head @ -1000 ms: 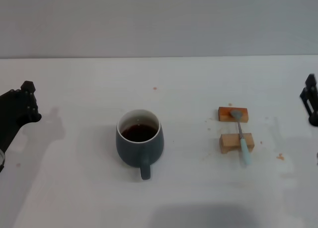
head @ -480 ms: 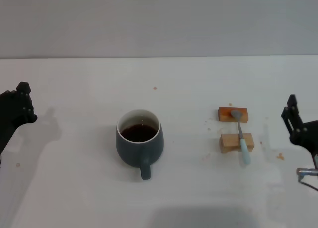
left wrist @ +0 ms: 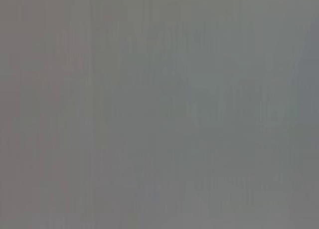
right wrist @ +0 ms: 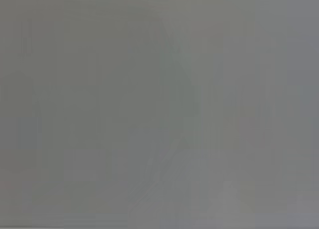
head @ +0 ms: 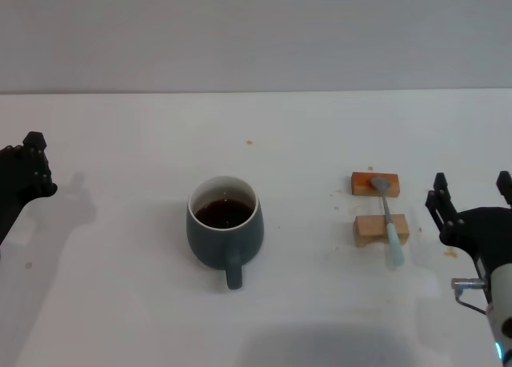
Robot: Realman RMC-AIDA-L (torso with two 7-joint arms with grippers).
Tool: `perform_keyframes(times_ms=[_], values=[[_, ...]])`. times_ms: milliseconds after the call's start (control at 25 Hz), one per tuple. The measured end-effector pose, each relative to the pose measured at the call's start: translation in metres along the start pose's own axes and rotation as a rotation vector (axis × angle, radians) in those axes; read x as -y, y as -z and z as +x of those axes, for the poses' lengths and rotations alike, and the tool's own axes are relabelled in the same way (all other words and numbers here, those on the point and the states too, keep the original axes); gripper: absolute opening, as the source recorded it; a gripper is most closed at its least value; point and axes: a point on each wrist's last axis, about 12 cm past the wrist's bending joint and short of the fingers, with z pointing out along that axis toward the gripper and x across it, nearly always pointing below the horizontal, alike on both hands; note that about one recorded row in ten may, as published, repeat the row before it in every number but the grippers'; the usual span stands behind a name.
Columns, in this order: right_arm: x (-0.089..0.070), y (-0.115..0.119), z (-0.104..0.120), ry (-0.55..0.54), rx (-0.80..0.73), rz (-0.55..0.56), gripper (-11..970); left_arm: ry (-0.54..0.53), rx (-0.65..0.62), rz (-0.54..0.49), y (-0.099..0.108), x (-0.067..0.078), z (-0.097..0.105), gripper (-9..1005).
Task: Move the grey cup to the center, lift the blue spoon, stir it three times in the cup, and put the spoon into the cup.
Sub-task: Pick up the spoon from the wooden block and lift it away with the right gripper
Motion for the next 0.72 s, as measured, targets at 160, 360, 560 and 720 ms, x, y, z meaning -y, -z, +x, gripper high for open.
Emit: perform_keyframes(times_ms=[160,360,560,720], values=[[-0.002,-0.003,0.005,-0.045,-0.005,-0.028,787,0.001,0.0,-0.004,0.0,-0.001,0.0,-2],[-0.007,-0.004,0.007,-0.081,0.006,-0.072,787,0.003,0.001,-0.014,0.001,-0.003,0.0,-2],[-0.012,-0.002,0.006,-0.12,0.029,-0.11,787,0.003,0.001,-0.015,0.001,-0.003,0.0,-2],[-0.014,0.001,0.003,-0.163,0.053,-0.144,787,0.002,0.006,-0.015,0.0,-0.003,-0.001,-2]])
